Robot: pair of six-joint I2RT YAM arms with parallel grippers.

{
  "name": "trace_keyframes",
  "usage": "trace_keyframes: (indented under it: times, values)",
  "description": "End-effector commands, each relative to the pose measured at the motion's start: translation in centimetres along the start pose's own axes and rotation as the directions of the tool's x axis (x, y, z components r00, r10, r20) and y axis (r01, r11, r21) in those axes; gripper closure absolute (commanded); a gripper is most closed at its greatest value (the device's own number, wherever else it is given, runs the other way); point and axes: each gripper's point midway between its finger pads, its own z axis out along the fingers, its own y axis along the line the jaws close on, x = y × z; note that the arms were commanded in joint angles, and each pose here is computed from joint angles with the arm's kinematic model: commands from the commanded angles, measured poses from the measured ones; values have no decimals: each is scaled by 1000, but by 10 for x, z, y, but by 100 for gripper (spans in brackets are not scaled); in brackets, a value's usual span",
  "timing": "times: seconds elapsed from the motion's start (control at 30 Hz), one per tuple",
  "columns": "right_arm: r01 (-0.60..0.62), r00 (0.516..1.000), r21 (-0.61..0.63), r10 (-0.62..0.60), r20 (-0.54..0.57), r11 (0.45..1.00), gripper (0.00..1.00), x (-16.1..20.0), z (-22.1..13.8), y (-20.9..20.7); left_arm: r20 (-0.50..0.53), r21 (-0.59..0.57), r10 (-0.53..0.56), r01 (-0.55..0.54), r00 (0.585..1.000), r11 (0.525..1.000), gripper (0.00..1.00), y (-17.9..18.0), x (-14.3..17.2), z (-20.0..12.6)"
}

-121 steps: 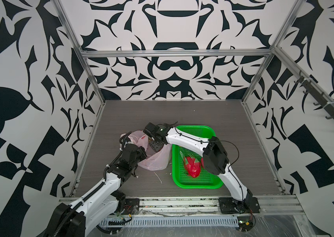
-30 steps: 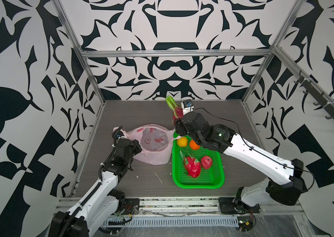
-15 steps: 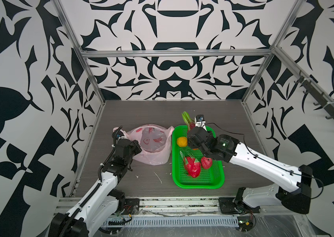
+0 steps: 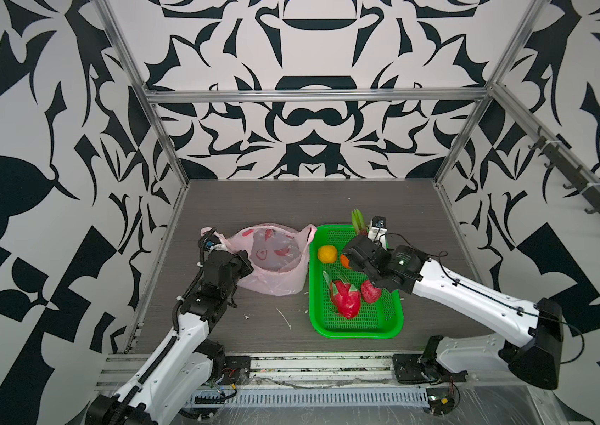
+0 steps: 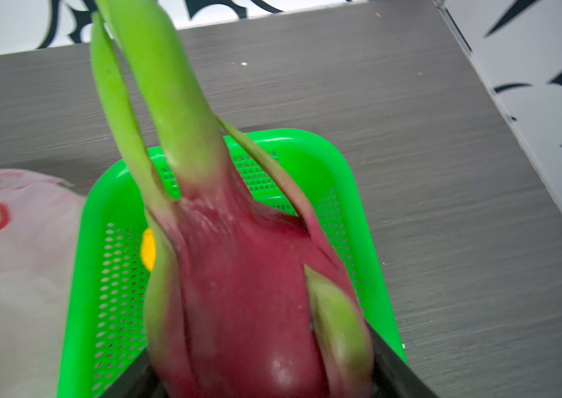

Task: Untie the knot of the plastic bag and take out the fruit
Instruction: Place the fruit in the basket.

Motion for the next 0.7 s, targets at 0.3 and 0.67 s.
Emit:
trace_keyframes:
  times: [0.3,0.67]
  values:
    - [-144,987,27,145,-63,989,90,20,31,-20,41,167,17,-24,999,986,100,-19,4,-15]
    - [-142,981,42,146,-128,989,90,30,56,-11,126,175,18,-40,992,984,100,-11,-2,-40]
